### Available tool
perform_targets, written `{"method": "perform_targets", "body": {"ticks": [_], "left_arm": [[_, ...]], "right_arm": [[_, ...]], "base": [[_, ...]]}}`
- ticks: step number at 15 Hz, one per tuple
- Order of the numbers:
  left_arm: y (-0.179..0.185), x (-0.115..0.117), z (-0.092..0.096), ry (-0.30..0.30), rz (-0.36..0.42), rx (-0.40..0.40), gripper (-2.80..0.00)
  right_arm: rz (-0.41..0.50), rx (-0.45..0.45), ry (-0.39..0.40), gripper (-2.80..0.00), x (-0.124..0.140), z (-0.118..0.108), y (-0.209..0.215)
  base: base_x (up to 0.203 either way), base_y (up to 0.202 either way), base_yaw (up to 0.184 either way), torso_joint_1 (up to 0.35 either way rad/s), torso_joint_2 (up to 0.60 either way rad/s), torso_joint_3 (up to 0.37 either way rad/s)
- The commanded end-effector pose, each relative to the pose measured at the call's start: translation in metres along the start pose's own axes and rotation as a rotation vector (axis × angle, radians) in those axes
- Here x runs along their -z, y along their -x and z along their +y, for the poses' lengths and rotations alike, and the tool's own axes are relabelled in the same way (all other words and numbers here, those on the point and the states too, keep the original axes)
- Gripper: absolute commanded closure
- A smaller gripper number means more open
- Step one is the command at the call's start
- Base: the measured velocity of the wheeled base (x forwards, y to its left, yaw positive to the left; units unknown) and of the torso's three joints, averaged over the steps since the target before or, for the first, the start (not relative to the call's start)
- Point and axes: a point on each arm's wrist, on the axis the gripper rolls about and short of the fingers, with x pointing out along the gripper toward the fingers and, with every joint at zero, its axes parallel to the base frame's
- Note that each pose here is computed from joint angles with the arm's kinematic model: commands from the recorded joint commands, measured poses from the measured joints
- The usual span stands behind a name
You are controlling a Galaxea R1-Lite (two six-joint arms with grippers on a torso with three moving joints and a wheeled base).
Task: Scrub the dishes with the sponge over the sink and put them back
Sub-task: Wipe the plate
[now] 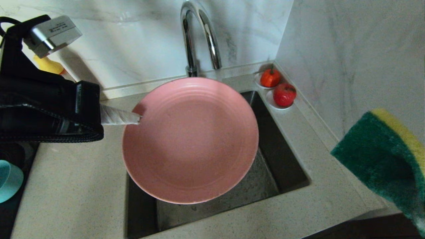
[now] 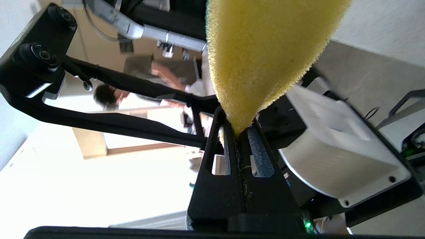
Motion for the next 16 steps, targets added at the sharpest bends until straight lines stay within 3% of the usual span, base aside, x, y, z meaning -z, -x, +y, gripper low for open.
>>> {"method": "perform_targets", "body": {"ticks": [1, 4, 8, 10, 16], "left_arm": [[-0.009, 0.003, -0.003, -0.018, -0.029, 0.024, 0.00], [-0.002, 0.004, -0.011, -0.063, -0.054, 0.068, 0.00], [-0.003, 0.026, -0.006, -0.215, 0.001, 0.063, 0.00], [-0.012, 0.030, -0.005, -0.217, 0.028, 0.051, 0.00], [-0.031, 0.017, -0.009, -0.201, -0.071, 0.060, 0.00]], "right_arm": [[0.055, -0.024, -0.012, 0.00, -0.011, -0.001, -0.012], [0.130, -0.054, -0.016, 0.00, -0.018, -0.001, -0.028], [0.218, -0.062, -0.053, 0.00, -0.026, -0.015, -0.054], [0.247, -0.063, -0.070, 0.00, -0.034, -0.021, -0.068], [0.307, -0.056, -0.112, 0.00, -0.053, -0.042, -0.102]], "base": [[0.000, 0.000, 0.000, 0.000, 0.00, 0.000], [0.000, 0.000, 0.000, 0.000, 0.00, 0.000], [0.000, 0.000, 0.000, 0.000, 0.00, 0.000], [0.000, 0.000, 0.000, 0.000, 0.00, 0.000], [0.000, 0.000, 0.000, 0.000, 0.00, 0.000]]}}
